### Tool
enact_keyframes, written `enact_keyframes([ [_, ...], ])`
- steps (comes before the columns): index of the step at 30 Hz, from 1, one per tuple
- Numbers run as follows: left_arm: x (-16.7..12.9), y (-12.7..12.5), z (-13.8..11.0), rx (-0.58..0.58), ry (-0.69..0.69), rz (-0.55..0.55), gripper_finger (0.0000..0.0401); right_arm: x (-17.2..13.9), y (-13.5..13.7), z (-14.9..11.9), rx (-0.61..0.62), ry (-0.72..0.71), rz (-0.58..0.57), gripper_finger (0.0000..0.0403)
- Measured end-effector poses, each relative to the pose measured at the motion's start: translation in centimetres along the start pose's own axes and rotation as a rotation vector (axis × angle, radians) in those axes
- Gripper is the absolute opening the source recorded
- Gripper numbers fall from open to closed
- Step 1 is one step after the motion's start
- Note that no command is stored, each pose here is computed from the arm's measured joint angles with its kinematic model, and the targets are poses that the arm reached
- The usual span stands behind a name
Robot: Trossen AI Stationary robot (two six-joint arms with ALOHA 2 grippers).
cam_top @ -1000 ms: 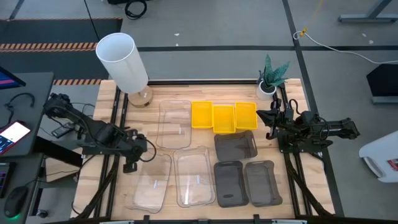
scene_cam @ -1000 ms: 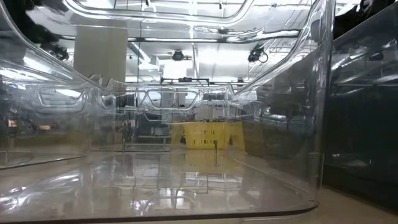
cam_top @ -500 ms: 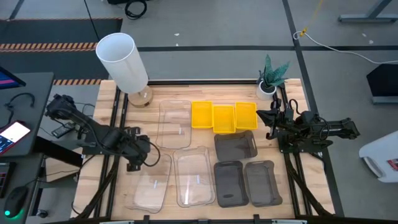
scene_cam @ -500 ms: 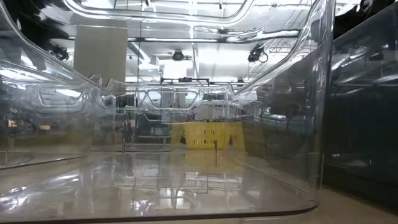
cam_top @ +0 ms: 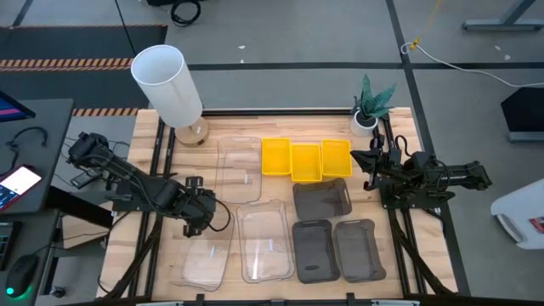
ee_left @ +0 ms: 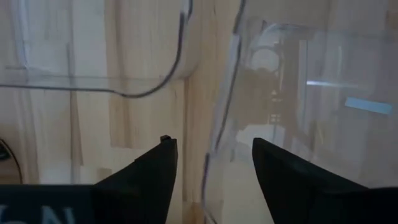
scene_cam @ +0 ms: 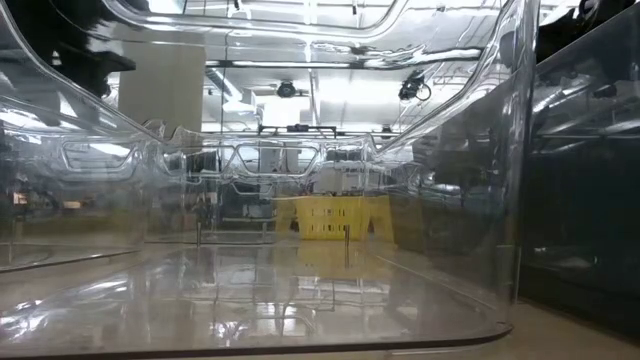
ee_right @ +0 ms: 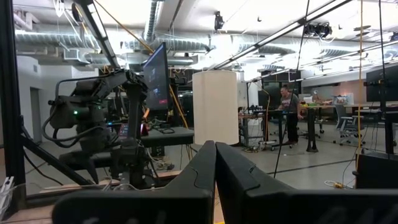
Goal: Stack baskets by color
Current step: Stack the bottom left transparent bin on the top transparent bin
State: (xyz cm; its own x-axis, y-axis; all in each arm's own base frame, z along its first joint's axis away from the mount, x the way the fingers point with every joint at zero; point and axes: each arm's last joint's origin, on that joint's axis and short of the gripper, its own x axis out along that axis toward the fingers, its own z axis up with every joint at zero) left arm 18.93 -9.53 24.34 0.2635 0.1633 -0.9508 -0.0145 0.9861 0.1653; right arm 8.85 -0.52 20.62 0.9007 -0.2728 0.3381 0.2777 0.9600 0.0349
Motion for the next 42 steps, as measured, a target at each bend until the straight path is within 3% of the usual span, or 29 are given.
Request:
enact_keyframes([
  [13,3.7,0.8,-0.2,0.000,-0.007,-0.107,0.0171,0.0,0.0,0.0,0.000,0.000,0.000,0.0016],
  [24,5.4,0.8,-0.8,-0.026,0.007,-0.131,0.0136,0.0,0.0,0.0,0.000,0.000,0.000,0.0016],
  [32,5.5,0.8,-0.9,-0.047,0.012,-0.132,0.0076,0.0,0.0,0.0,0.000,0.000,0.000,0.0016],
  [38,5.4,0.6,-1.0,-0.048,0.036,-0.192,0.0014,0.0,0.0,0.0,0.000,0.000,0.000,0.0016],
  [42,5.3,0.4,-1.2,-0.037,0.056,-0.190,0.0011,0.0,0.0,0.0,0.000,0.000,0.000,0.0016],
])
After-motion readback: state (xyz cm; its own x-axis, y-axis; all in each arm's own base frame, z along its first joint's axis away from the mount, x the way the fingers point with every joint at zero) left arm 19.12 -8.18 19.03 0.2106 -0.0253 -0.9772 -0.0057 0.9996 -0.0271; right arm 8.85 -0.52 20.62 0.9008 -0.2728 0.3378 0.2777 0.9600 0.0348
